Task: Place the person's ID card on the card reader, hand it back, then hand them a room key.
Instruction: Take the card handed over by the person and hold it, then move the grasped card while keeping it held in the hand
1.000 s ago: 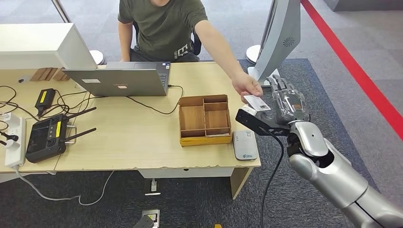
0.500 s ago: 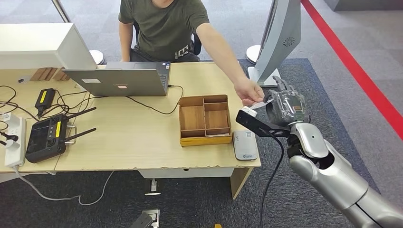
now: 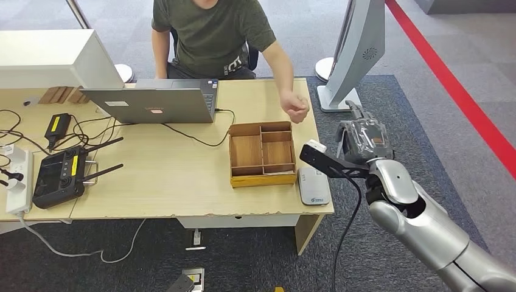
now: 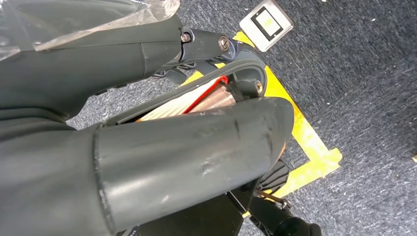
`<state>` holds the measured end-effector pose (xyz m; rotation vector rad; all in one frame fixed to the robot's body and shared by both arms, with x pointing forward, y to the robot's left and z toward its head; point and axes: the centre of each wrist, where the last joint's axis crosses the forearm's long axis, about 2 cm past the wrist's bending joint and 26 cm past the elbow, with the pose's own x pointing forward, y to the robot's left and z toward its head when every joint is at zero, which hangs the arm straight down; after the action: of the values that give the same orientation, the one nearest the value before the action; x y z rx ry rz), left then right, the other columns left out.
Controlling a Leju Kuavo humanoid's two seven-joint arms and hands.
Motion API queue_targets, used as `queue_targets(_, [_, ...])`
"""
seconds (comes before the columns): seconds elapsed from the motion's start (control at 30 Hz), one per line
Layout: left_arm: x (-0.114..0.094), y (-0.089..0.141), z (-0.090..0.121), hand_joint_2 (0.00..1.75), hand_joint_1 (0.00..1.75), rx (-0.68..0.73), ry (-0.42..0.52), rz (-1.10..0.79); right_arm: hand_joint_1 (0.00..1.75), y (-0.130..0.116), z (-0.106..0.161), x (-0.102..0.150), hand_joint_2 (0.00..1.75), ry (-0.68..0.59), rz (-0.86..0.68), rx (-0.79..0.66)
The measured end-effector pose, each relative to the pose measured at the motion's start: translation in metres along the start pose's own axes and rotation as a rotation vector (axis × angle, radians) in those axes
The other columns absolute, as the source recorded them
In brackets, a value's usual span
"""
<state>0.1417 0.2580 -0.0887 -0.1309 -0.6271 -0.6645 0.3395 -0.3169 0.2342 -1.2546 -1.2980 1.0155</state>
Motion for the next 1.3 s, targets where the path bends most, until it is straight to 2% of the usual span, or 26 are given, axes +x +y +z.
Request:
queue_targets(0.47, [-0.004,0.001,0.002,0.00,0.00,0.007,0.015,0.010,1.75,0.020,0.003,0.010,1.75,-0.025,-0.028,0.072])
queue_targets(1.3, [-0.008,0.001,0.003,0.00,0.00,-0.002,0.040,-0.017,1.75,0.059,0.005,0.006,1.75,0.001,-0.064,0.168])
